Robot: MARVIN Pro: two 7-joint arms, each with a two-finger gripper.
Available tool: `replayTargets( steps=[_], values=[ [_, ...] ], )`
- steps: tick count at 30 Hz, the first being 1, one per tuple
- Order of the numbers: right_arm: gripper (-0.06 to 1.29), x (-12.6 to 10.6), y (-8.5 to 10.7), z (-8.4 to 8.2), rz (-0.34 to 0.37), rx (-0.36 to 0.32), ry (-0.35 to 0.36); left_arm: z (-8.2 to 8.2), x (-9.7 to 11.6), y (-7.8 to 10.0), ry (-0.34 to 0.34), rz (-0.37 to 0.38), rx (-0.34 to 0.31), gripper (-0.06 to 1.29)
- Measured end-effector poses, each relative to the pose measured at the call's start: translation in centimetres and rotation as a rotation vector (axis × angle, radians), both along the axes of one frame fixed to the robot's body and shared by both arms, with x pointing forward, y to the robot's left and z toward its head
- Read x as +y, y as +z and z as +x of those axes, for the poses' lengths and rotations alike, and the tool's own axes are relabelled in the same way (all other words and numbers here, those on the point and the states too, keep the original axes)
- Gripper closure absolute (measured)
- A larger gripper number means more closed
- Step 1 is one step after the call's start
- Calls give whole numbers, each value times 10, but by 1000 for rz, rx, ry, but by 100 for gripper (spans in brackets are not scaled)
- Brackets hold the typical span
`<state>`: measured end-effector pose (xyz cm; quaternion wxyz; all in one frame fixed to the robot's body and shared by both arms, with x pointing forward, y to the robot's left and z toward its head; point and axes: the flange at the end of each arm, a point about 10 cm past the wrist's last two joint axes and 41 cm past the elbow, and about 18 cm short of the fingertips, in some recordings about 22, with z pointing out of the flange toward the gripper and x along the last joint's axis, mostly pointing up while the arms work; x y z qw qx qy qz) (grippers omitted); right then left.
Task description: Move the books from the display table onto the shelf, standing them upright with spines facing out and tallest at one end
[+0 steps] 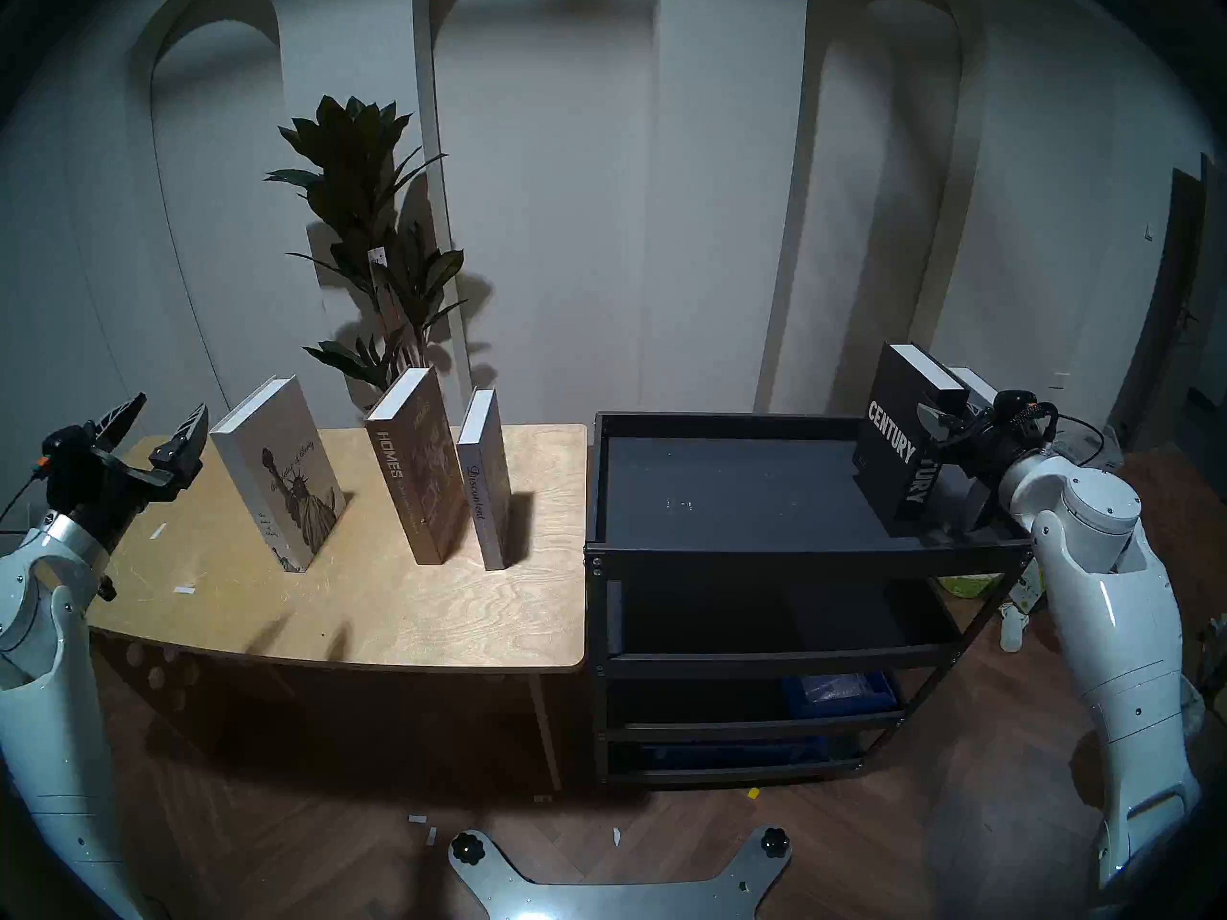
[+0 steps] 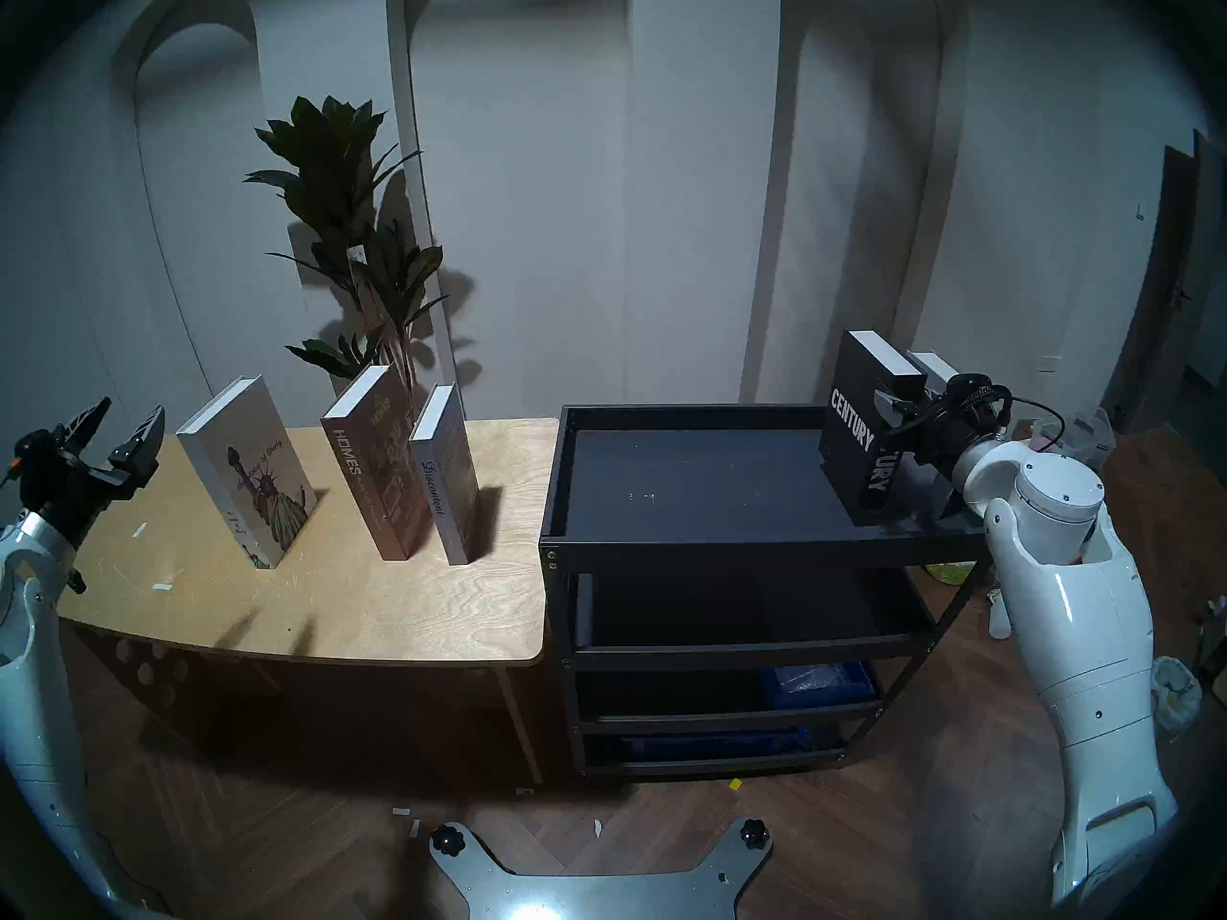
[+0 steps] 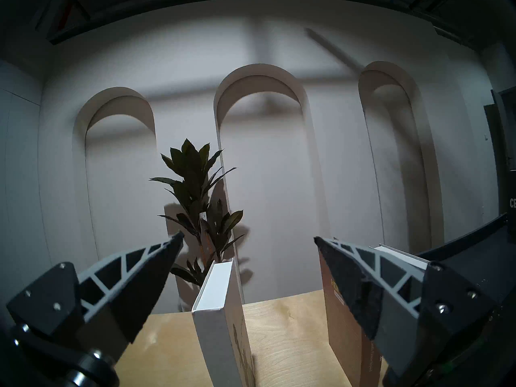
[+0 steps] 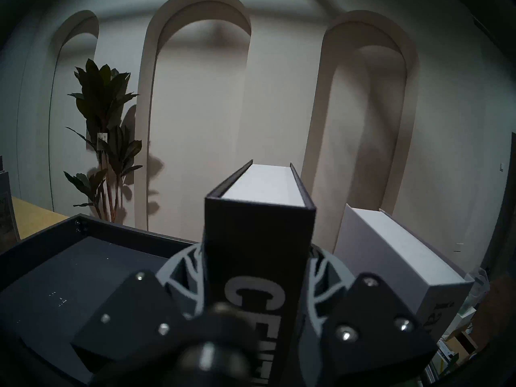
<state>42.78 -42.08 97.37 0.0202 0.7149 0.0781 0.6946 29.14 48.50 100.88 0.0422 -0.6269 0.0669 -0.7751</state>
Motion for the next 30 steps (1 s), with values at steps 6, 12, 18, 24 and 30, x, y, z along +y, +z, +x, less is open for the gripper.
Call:
replayTargets(
  steps=[6,12,18,24,30],
  values=[
    [79,-8,0,-2,0,-2,-11,0,0,0,0,0,0,-4],
    [79,-14,-3,-6,0,2,-19,0,0,0,0,0,0,-4],
    [79,-22,-12,-11,4,17,-31,0,0,0,0,0,0,-4],
    [79,-31,-22,-17,9,33,-49,0,0,0,0,0,0,-4],
    [79,-34,-27,-20,17,40,-54,0,0,0,0,0,0,-4]
  ],
)
